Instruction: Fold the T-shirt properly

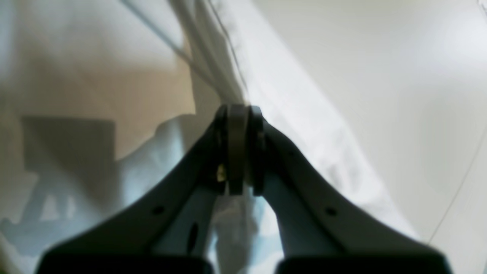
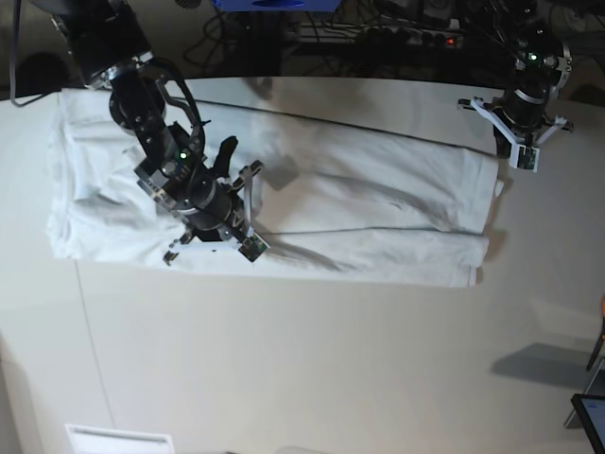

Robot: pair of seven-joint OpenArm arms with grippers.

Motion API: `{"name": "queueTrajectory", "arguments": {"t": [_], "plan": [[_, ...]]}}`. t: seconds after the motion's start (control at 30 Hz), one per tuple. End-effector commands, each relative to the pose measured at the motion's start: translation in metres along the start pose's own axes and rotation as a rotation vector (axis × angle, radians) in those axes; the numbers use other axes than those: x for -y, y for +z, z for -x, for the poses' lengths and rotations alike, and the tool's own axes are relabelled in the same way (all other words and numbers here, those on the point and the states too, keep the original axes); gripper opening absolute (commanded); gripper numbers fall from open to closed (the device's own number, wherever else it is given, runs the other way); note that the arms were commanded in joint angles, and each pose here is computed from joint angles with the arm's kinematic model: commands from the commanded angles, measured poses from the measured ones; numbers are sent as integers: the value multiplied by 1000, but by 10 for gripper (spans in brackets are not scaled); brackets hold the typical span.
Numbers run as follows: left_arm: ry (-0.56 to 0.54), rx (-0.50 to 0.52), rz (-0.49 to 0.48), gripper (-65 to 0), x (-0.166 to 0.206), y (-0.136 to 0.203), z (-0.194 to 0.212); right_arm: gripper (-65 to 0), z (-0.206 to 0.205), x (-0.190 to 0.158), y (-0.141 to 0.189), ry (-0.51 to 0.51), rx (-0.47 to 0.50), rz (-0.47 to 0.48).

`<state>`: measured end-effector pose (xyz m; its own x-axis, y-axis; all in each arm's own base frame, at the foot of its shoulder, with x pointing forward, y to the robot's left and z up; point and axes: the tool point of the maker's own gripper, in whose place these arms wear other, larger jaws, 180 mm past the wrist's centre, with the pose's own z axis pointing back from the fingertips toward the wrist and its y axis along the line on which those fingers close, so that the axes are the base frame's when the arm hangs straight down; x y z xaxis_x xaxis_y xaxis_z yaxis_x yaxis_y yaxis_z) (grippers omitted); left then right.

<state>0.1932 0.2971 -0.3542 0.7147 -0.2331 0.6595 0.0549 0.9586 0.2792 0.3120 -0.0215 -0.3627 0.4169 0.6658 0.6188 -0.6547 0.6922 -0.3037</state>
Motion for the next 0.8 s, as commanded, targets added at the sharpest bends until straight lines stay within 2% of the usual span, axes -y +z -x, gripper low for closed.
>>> {"name": "queueTrajectory", "arguments": {"t": [0.0,0.53,0.77], "plan": [[-10,37,-13,-650,-6,2,-11,-647,-11,4,5,0,34,11],[-14,38,-15,-650,-7,2,-11,-647,26,-32,17,-11,-32,-54],[-16,37,-15,-650,-7,3,-11,-647,40,-18,19,13,-60,-24]]}}
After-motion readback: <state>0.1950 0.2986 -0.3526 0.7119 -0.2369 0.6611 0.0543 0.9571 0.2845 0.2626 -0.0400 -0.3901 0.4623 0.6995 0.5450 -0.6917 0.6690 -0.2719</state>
